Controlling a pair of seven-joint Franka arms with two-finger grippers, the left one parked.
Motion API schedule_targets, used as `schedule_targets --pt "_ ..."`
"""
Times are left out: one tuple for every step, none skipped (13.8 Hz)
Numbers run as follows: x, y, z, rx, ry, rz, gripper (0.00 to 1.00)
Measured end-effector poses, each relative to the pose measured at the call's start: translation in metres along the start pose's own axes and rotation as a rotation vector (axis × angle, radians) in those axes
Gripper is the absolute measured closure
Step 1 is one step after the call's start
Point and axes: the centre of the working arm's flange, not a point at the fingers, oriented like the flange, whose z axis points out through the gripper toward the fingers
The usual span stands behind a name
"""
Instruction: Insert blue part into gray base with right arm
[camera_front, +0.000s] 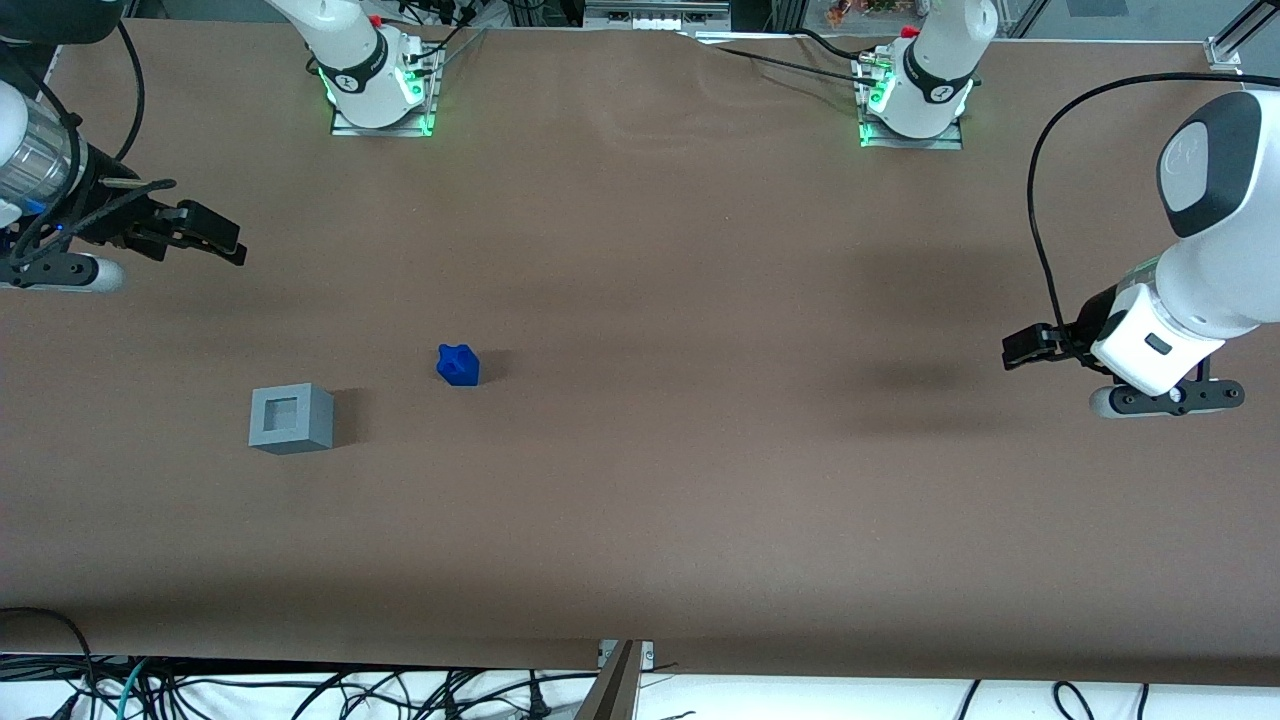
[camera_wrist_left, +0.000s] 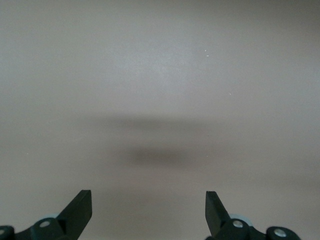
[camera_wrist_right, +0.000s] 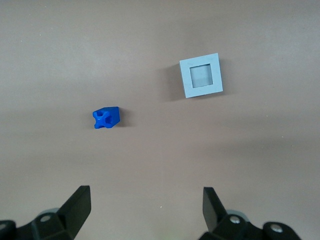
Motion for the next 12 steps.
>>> schedule_targets --pt "-0.0002 -0.0004 0.0002 0.000 -0.002 -0.001 0.01" --pt "-0.0008 -0.0015 0.0006 -0.001 -0.005 -0.003 0.01" --pt "-0.0013 -0.0031 0.0008 -0.001 -0.007 -0.006 0.01" --pt "-0.0015 -0.0044 0.0010 -0.002 -0.008 -0.011 0.01" --pt "-0.0016 -0.0049 0.0010 -0.004 -0.007 -0.017 0.01" --pt "-0.0016 -0.0045 0.0009 -0.008 -0.007 -0.019 0.01" --pt "-0.0014 -0.0039 0.0007 -0.011 -0.006 -0.018 0.01" --pt "-0.0013 -0.0029 0.0004 -0.013 -0.005 -0.017 0.01" --pt "-0.0011 -0.0016 0.0002 -0.013 -0.005 -0.016 0.01" --pt "-0.0009 -0.0008 0.0001 -0.013 -0.004 -0.016 0.01" --pt "-0.0010 -0.0010 0.0000 -0.013 -0.005 -0.017 0.01" --pt "-0.0012 -0.0017 0.0001 -0.014 -0.005 -0.019 0.01"
